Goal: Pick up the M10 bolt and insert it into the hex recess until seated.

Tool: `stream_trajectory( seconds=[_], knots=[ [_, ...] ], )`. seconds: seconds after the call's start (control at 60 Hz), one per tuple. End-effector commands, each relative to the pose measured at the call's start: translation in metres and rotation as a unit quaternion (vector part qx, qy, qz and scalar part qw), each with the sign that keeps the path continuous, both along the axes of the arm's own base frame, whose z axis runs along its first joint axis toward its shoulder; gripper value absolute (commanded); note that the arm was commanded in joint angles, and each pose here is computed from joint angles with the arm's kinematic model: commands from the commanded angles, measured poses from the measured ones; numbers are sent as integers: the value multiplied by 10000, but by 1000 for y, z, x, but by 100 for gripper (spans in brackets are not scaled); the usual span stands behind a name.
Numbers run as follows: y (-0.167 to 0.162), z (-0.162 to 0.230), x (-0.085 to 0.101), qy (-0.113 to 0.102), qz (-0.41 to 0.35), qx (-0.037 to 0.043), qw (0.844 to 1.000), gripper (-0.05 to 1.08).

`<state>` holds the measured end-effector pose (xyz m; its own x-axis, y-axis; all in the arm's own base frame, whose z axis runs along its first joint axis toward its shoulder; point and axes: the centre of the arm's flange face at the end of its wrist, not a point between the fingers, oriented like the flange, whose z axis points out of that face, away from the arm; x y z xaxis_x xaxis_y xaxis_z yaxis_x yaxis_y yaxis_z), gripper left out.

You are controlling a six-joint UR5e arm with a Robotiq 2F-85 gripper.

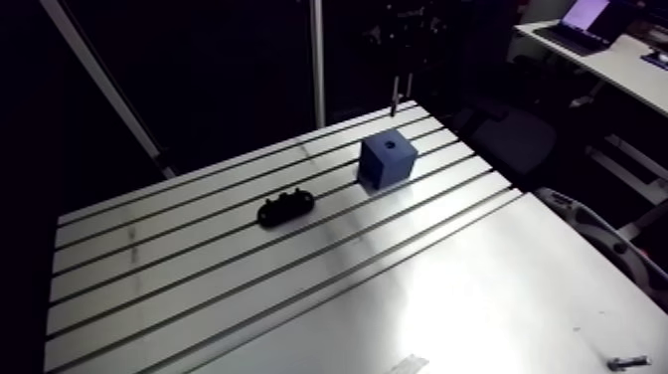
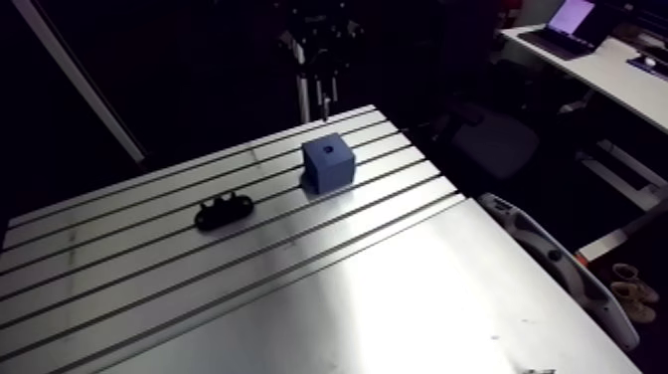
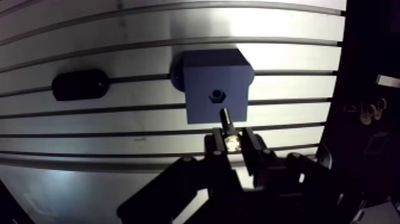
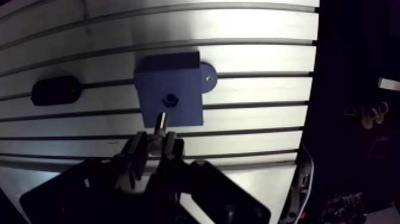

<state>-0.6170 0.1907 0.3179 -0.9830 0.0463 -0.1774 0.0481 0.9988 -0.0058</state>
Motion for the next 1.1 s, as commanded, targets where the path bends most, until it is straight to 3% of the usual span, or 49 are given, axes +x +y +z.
stream_trajectory(
  seconds=[0.017, 0.6, 0.817, 1.1],
  knots=[
    [-2, -8, 3, -58, -5, -33, 10000, 76],
    [-4, -21, 1, -128, 9, -79, 9999, 76],
    [-3, -24, 0, -25, 15, -24, 10000, 76],
    [-4, -37, 2, -100, 18, -56, 9999, 76]
  ],
)
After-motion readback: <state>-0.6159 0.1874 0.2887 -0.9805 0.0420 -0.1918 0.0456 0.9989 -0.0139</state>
